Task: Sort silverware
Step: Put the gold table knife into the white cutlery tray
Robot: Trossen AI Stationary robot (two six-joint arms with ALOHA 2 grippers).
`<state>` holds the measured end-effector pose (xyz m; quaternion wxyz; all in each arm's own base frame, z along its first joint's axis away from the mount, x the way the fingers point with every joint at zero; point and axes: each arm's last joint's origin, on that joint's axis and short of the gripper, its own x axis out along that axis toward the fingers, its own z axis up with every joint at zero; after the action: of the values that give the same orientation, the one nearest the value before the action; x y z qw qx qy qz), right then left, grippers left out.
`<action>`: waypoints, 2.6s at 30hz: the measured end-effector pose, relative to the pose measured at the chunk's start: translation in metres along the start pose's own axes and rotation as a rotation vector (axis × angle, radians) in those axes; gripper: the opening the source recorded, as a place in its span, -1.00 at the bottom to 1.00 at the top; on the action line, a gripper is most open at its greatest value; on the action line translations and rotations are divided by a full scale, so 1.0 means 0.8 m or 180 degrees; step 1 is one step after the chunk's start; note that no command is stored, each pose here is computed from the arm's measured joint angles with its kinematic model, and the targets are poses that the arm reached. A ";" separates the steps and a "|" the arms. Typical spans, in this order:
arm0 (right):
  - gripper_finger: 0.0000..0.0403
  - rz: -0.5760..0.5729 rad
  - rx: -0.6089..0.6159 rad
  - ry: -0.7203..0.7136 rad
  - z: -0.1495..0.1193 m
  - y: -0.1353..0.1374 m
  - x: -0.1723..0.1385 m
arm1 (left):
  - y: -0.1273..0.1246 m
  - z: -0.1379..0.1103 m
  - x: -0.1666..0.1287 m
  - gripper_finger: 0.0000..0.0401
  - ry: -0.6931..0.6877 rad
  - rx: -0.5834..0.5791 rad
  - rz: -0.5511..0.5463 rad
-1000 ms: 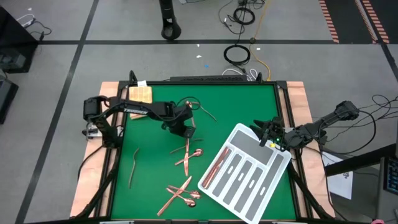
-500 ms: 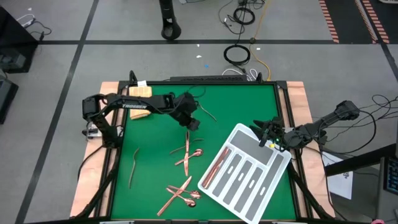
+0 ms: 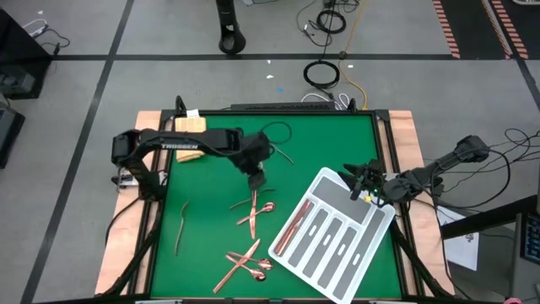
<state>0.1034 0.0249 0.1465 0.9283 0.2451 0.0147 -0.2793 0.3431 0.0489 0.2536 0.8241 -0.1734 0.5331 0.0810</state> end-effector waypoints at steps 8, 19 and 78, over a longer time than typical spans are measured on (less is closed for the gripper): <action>0.09 -0.0007 0.0051 0.0008 -0.001 0.000 0.000 | 0.004 -0.010 0.011 0.10 0.0210 -0.0549 0.0597; 0.09 -0.0008 0.0133 0.0009 -0.001 0.000 0.000 | 0.006 -0.013 0.065 0.10 0.0380 -0.2120 0.0884; 0.09 -0.0013 0.0125 0.0011 -0.001 0.000 0.000 | -0.023 -0.010 0.071 -0.72 0.0419 -0.2412 0.0561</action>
<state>0.1038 0.0250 0.1457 0.9227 0.2637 0.0113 -0.2810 0.3657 0.0259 0.2026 0.6556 -0.4237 0.5300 0.3312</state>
